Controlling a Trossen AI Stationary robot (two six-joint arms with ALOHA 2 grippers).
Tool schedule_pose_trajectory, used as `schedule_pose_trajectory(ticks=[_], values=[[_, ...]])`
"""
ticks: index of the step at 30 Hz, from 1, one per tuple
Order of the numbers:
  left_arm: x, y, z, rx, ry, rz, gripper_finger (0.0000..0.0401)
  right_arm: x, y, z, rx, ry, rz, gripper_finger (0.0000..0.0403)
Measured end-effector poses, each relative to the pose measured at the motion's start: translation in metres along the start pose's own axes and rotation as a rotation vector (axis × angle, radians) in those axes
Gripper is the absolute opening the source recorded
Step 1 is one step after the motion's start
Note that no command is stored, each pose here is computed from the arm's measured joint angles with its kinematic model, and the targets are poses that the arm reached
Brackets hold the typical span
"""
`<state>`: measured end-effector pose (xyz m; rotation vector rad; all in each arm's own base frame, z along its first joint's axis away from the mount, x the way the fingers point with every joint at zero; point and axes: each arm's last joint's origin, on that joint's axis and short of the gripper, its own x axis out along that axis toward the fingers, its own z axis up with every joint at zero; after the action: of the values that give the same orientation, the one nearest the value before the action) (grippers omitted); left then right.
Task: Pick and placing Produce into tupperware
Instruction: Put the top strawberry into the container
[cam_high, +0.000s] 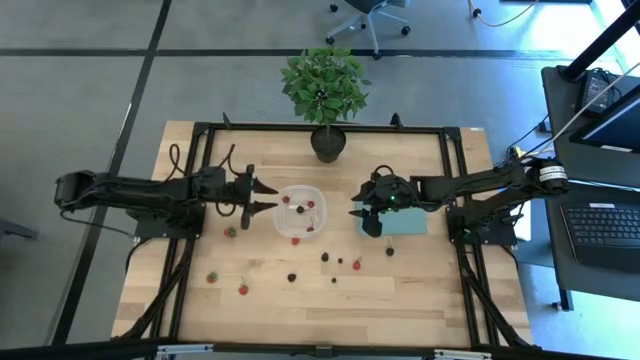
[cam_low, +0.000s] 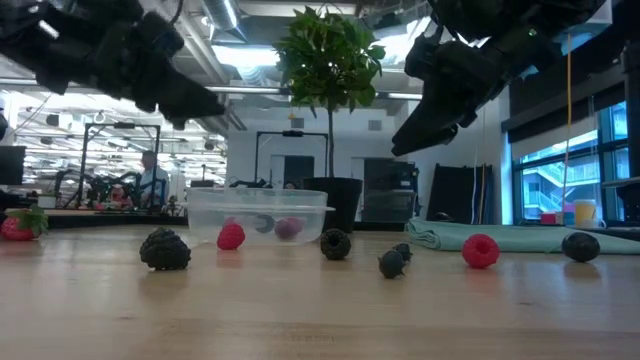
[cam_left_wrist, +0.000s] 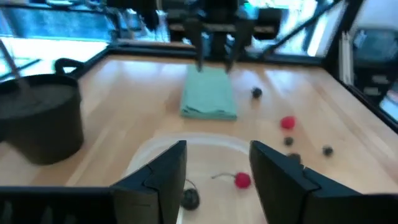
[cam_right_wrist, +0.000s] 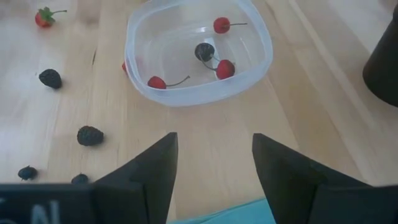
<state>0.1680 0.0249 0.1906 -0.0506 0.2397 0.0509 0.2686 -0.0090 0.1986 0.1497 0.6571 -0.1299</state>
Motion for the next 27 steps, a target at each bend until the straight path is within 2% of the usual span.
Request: schedule_pose_trajectory(ticks=[3, 6, 12, 14, 19, 25, 27], values=[[0.001, -0.009, 0.013, 0.031, 0.1, 0.012, 0.0168, 0.0, 0.0, 0.0, -0.011, 0.0, 0.0, 0.0209], [-0.003, -0.016, 0.021, 0.008, 0.268, 0.087, 0.0168, 0.0, 0.0, 0.0, -0.011, 0.0, 0.0, 0.0209], [-0.019, -0.025, 0.034, -0.222, 0.498, 0.178, 0.0168, 0.0, 0.0, 0.0, -0.015, 0.0, 0.0, 0.0209], [-0.022, -0.028, 0.033, -0.243, 0.539, 0.176, 0.0168, 0.0, 0.0, 0.0, -0.018, -0.003, 0.0, 0.0209], [-0.024, -0.043, 0.026, -0.168, 0.623, 0.104, 0.0168, 0.0, 0.0, 0.002, -0.018, -0.023, 0.004, 0.0209], [-0.027, -0.058, 0.014, -0.275, 0.75, 0.121, 0.0168, 0.0, 0.001, 0.004, -0.025, -0.04, 0.006, 0.0209], [-0.029, -0.06, 0.008, -0.312, 0.807, 0.159, 0.0168, 0.0, 0.001, 0.005, -0.044, -0.046, 0.006, 0.0209]])
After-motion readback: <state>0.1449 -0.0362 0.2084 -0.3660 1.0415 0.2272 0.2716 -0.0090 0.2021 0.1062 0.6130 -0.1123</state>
